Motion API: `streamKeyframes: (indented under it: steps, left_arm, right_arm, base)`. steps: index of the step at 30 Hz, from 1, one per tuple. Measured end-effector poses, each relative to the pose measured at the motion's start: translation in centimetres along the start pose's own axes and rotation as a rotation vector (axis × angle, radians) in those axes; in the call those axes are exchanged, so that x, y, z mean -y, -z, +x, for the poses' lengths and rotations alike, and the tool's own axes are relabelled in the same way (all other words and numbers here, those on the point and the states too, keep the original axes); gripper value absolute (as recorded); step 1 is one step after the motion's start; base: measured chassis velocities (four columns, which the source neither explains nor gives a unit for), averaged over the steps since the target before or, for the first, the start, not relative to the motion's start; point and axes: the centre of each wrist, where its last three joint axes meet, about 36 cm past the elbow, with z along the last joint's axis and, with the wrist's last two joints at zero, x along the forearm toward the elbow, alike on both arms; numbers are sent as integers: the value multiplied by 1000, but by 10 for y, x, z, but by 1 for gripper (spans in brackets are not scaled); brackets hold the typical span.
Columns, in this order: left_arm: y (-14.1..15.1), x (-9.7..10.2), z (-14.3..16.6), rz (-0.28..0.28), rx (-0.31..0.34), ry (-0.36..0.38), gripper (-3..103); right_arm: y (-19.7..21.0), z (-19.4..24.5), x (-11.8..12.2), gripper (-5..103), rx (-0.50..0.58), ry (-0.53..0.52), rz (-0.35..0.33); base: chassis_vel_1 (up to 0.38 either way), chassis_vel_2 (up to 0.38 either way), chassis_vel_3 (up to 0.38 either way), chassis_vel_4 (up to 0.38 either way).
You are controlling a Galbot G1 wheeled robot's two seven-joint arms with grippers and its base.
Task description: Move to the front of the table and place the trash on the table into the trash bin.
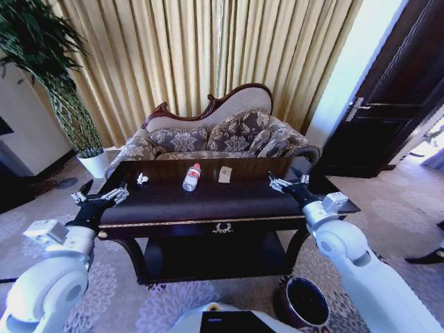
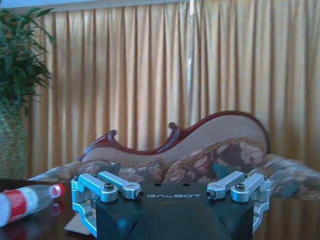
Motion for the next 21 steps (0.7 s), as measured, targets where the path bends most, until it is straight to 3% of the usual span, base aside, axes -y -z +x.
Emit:
streamKeyframes:
  steps: [4,7,9,14,21]
  left_arm:
    - [0,0,0,0,2,2,100]
    - [1,-1,0,-2,5,4,100]
    - [1,-1,0,-1,8,4,100]
    - [2,0,-1,7,16,5,100]
    - [3,-1,-2,14,23,15,100]
  right_arm:
    - [3,-3,-6,100,-34,54,-37]
    - [13,-9,-13,100,-110,95,-137]
    - [14,-13,-12,100,-143,109,-149]
    - [7,-30,-4,100,-206,119,-134]
    - [8,-95,-4,100,-286,152,-112]
  base:
    - [0,0,0,0]
    - [0,0,0,0]
    - [0,0,0,0]
    - [0,0,0,0]
    - [0,0,0,0]
